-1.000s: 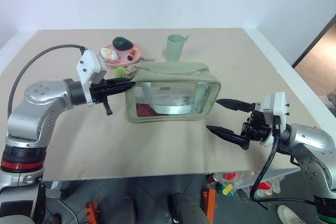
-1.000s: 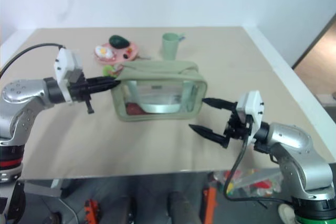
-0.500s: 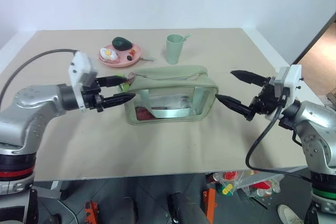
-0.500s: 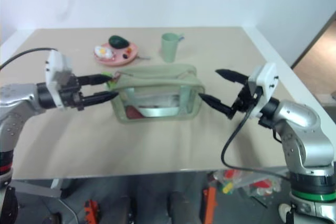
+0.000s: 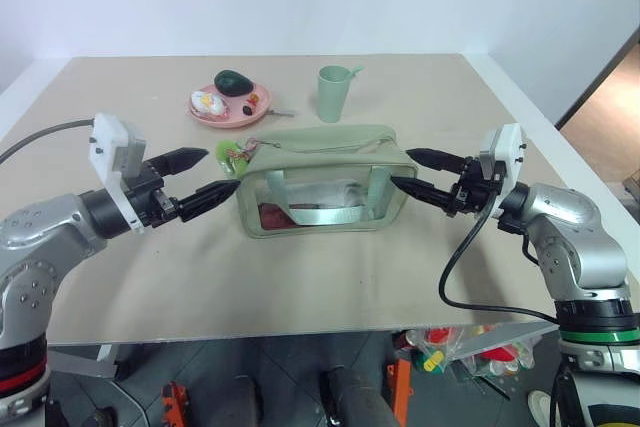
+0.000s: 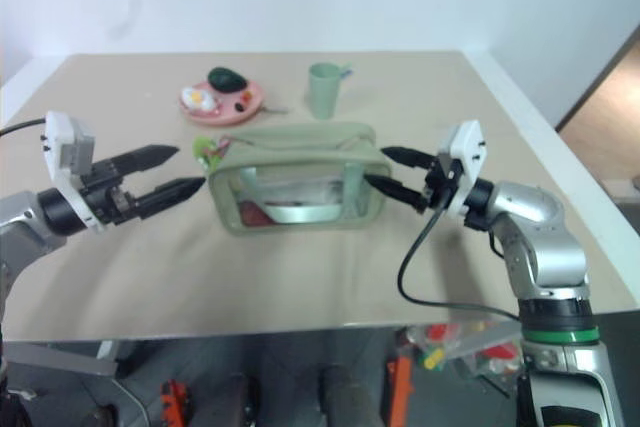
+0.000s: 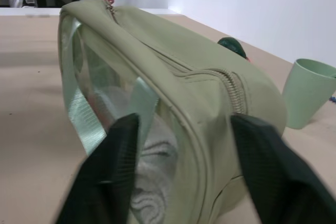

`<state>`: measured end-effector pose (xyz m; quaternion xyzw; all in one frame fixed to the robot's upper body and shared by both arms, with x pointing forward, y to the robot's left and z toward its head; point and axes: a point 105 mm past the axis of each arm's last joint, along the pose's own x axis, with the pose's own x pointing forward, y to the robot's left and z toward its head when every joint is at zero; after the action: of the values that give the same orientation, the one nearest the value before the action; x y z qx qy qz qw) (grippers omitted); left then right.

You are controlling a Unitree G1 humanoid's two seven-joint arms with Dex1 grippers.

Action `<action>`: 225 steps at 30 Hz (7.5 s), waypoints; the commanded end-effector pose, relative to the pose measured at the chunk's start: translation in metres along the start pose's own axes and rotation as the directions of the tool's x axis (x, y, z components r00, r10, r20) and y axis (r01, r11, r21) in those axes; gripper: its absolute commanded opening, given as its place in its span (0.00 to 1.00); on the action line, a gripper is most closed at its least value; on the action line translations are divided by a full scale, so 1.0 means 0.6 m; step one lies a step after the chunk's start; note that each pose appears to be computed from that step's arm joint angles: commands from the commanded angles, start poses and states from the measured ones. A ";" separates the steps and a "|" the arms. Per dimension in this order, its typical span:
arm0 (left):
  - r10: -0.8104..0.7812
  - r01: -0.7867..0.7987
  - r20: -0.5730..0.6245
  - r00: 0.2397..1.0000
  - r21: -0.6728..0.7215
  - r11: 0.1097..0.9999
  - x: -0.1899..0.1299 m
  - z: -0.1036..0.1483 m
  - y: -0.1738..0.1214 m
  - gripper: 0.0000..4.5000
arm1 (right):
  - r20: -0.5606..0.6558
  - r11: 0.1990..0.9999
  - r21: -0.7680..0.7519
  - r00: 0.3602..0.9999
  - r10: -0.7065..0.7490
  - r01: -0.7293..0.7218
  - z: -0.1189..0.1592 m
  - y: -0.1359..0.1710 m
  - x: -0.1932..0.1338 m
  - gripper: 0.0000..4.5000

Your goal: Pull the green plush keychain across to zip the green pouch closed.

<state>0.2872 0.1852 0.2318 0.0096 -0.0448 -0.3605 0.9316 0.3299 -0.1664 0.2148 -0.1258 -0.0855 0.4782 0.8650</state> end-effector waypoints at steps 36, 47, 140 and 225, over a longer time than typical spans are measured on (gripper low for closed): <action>0.097 -0.024 0.155 0.983 -0.416 0.909 0.087 -0.052 0.085 0.29 | 0.026 0.991 -0.135 1.000 0.001 0.002 0.028 0.023 0.001 0.00; 0.015 0.075 0.259 0.966 -0.337 0.938 0.059 0.052 0.055 0.00 | 0.007 0.991 -0.132 1.000 -0.013 0.013 0.022 0.021 -0.009 0.00; -0.103 0.113 -0.087 0.991 0.122 0.986 0.109 -0.049 -0.048 0.00 | 0.027 0.980 -0.121 0.986 0.163 -0.159 0.090 0.035 0.147 0.66; -0.003 0.006 -0.036 0.999 0.085 0.996 0.013 -0.033 -0.016 1.00 | -0.057 0.982 0.176 0.997 -0.060 0.070 0.040 0.081 -0.080 1.00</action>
<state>0.2943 0.1707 0.2076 0.0348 -0.0285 -0.3598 0.9319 0.2653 -0.1847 0.2209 -0.0309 -0.0185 0.4389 0.8978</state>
